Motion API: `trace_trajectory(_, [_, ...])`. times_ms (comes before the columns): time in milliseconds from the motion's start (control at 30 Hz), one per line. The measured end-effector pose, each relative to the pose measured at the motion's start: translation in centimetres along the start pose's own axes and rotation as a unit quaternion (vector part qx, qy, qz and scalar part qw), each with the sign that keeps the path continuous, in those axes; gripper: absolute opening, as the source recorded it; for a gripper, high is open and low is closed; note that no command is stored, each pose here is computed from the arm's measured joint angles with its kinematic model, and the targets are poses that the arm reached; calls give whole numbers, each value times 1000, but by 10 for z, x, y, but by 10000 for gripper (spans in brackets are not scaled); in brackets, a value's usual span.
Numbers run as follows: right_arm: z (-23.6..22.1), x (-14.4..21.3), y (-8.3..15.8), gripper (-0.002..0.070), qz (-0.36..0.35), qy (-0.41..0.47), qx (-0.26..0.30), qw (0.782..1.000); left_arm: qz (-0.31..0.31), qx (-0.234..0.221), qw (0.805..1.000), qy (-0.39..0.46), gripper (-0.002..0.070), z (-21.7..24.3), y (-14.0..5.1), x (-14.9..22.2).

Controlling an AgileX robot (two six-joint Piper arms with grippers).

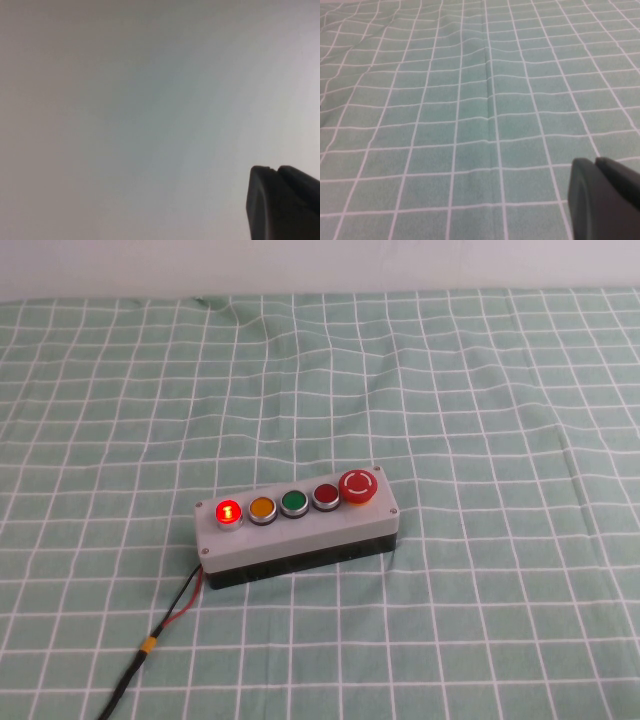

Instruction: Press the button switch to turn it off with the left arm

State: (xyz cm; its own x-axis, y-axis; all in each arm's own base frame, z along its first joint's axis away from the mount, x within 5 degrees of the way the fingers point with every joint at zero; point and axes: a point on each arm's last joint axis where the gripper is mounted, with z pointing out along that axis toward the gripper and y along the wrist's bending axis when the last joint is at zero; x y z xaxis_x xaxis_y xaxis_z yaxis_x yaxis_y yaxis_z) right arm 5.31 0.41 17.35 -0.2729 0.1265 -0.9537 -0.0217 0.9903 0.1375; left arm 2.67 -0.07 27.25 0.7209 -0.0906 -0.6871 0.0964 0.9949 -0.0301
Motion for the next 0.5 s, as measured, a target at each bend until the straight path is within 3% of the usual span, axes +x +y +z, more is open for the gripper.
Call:
trace_trajectory(300, [0,0,0,-17,0,0,0,1000,-3,4,1000,-14,-2,35,-3,-72])
trace_trajectory(500, [0,0,0,-17,0,0,0,1000,-3,7,997,72,-2,57,-5,-110])
